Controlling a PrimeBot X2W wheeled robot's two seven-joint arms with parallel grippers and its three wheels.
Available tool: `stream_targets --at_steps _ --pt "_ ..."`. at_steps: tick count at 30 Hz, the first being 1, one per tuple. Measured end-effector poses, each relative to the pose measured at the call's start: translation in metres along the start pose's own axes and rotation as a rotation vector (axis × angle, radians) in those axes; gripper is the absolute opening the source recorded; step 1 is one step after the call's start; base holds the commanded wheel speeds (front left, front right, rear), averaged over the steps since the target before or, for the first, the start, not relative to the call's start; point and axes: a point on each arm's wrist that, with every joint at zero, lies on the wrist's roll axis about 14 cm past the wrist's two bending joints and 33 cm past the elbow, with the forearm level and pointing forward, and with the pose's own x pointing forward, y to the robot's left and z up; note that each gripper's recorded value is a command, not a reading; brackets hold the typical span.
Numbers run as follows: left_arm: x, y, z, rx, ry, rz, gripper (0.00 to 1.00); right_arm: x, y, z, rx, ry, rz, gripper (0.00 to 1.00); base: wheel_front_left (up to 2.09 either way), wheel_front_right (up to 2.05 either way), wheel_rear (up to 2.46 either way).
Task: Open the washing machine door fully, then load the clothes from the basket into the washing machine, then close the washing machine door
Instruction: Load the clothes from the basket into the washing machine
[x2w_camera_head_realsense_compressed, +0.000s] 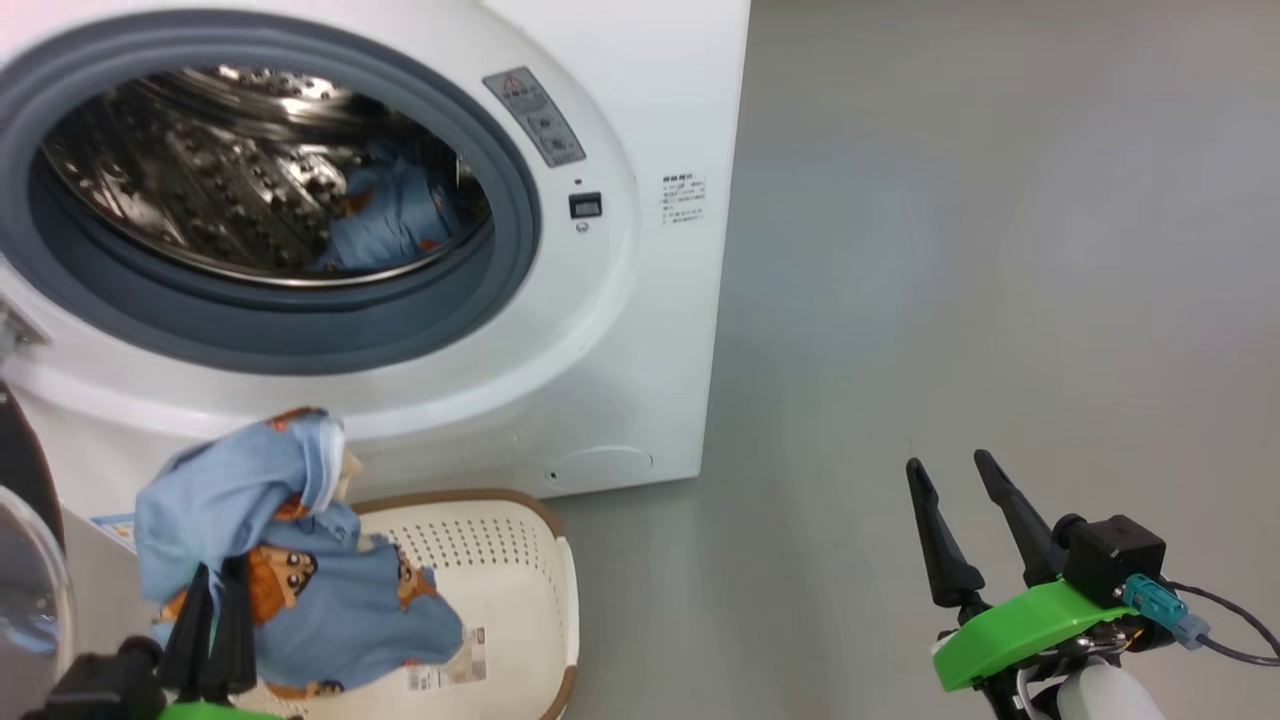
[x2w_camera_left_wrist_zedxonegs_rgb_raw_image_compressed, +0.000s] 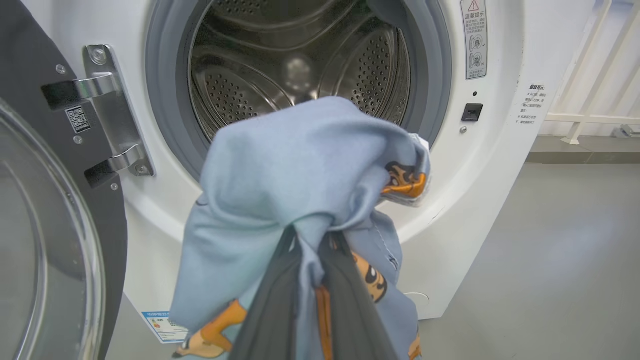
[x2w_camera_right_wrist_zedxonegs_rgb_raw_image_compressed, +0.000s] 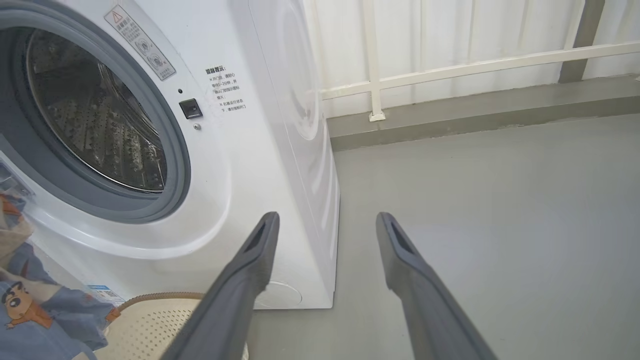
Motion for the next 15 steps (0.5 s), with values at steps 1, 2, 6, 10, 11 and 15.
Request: stream_targets --at_steps 1,2,6,10,11,15 --pt "-0.003 0.0 0.002 0.001 -0.005 0.002 0.0 -0.001 0.001 0.003 -0.001 -0.007 0.002 1.0 0.0 0.0 0.0" --pt "-0.007 0.0 0.004 0.002 -0.011 0.005 0.0 -0.002 0.002 0.005 -0.001 -0.013 0.004 1.0 0.0 0.0 0.0" --pt "-0.023 0.004 0.01 0.007 -0.029 0.024 0.0 -0.015 0.001 0.007 -0.002 -0.015 0.0 1.0 0.0 0.0 0.0" --pt "-0.033 0.002 0.011 0.016 -0.032 0.019 0.0 -0.024 0.001 0.01 -0.002 -0.024 -0.005 1.0 0.0 0.0 0.0" --pt "-0.036 0.002 0.012 0.016 -0.036 0.02 0.0 -0.026 0.001 0.01 -0.002 -0.026 -0.006 1.0 0.0 0.0 0.0" --pt "-0.044 0.004 0.013 0.019 -0.037 0.03 0.0 -0.031 0.0 0.015 -0.003 -0.038 -0.008 1.0 0.0 0.0 0.0"
